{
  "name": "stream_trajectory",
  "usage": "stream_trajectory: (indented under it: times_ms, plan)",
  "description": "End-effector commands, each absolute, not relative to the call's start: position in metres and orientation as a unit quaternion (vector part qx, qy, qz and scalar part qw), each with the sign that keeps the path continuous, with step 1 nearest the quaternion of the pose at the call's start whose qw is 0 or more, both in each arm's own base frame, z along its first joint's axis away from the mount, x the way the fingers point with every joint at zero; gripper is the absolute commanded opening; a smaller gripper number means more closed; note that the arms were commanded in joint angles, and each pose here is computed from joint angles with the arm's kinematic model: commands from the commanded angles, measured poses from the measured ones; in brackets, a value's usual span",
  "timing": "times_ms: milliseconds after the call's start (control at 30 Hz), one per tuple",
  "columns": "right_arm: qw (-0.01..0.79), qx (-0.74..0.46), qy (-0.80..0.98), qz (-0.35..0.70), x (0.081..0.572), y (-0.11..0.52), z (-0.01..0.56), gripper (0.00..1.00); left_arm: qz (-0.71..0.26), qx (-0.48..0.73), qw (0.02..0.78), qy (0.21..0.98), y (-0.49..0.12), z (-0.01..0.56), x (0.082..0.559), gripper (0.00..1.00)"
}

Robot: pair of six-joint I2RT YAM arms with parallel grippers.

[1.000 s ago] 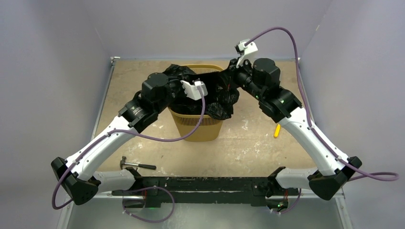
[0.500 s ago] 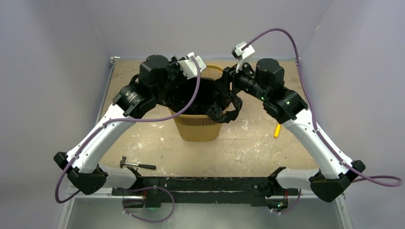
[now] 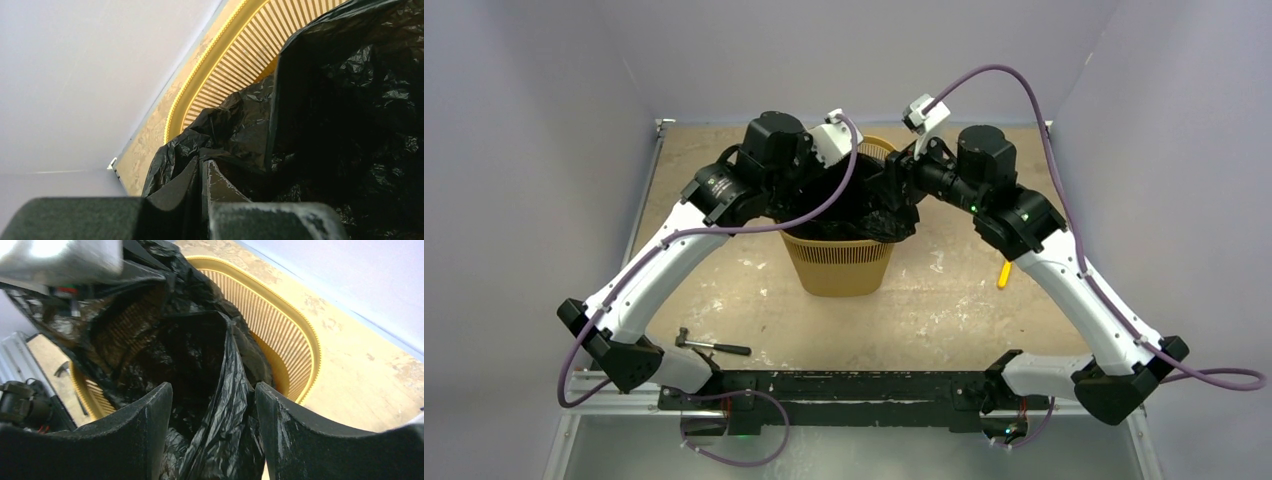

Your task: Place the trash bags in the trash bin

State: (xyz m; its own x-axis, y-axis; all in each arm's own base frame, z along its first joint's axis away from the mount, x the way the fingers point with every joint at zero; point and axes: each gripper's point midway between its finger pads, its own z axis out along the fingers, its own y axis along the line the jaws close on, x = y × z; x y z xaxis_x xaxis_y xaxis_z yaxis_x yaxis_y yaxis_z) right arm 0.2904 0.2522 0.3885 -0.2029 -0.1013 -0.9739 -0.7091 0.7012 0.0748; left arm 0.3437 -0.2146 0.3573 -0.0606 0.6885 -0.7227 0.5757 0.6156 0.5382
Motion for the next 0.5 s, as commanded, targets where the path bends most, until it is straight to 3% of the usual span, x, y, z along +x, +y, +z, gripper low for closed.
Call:
stream_trajectory:
  times_ms: [0,167,467]
  plan:
    - [0.58,-0.27,0.733,0.231,0.305,0.245,0.389,0.66,0.036,0.398,0.552,0.732,-0.206,0.382,0.344,0.0]
    - [0.61,-0.264,0.718,0.205,0.314,0.237,0.402,0.66,0.021,0.384,0.561,0.733,-0.198,0.391,0.345,0.0]
    - [0.597,-0.279,0.72,0.217,0.316,0.248,0.394,0.61,0.009,0.38,0.55,0.744,-0.194,0.39,0.344,0.0]
